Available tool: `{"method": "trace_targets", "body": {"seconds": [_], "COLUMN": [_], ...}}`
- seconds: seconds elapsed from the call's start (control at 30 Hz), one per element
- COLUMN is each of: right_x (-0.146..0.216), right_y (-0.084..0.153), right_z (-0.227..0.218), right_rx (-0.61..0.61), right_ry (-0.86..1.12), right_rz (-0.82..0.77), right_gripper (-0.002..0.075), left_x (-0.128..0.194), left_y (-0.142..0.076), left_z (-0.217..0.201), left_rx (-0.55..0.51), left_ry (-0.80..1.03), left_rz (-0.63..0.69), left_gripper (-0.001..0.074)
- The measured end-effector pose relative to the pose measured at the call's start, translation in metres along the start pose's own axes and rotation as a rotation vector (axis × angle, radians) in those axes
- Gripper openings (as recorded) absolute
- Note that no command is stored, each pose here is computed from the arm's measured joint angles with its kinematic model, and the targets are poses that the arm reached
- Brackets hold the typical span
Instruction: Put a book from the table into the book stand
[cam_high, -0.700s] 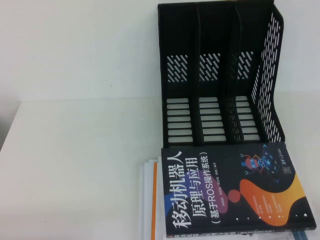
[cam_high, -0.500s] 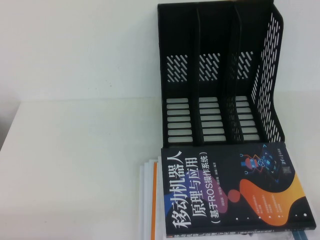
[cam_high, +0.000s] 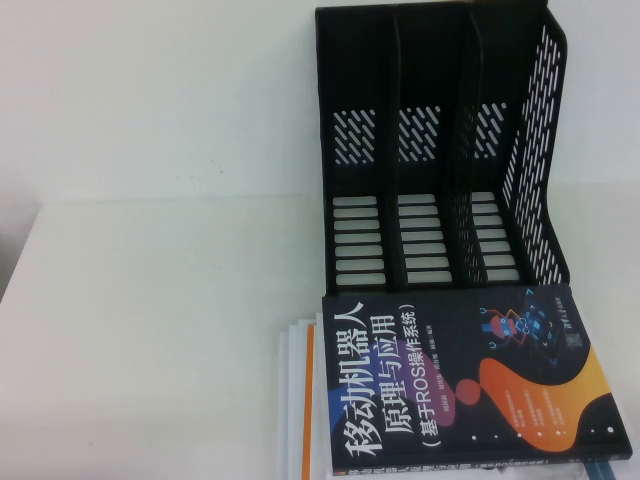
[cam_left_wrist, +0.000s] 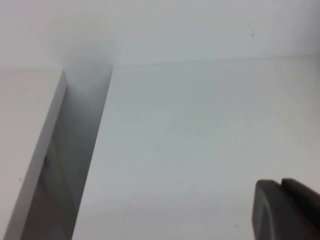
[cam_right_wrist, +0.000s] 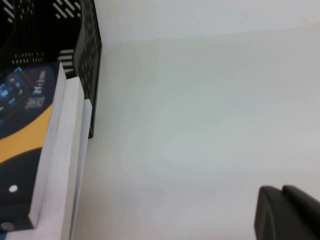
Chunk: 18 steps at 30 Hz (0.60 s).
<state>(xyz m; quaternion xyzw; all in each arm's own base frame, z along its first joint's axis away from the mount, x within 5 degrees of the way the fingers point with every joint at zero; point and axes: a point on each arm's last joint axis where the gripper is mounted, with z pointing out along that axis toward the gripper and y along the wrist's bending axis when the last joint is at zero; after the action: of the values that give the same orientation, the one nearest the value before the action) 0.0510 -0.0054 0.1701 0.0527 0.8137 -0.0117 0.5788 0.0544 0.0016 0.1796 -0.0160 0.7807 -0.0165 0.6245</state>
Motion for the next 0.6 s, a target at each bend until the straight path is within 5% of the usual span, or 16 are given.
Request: {"method": "trace_targets", "body": {"seconds": [0.6], "right_x": [-0.002], "right_y": [0.0], "right_z": [0.001], "right_rx": [-0.005], "right_ry": [-0.04], "right_rz": [-0.008], "right_gripper": [-0.0003], "left_x": [-0.033], "left_y": [-0.008], "left_z": [-0.007], "left_rx": [0.087], "left_ry": [-0.374], "left_rz": [0.01], "left_gripper": [-0.0004]}}
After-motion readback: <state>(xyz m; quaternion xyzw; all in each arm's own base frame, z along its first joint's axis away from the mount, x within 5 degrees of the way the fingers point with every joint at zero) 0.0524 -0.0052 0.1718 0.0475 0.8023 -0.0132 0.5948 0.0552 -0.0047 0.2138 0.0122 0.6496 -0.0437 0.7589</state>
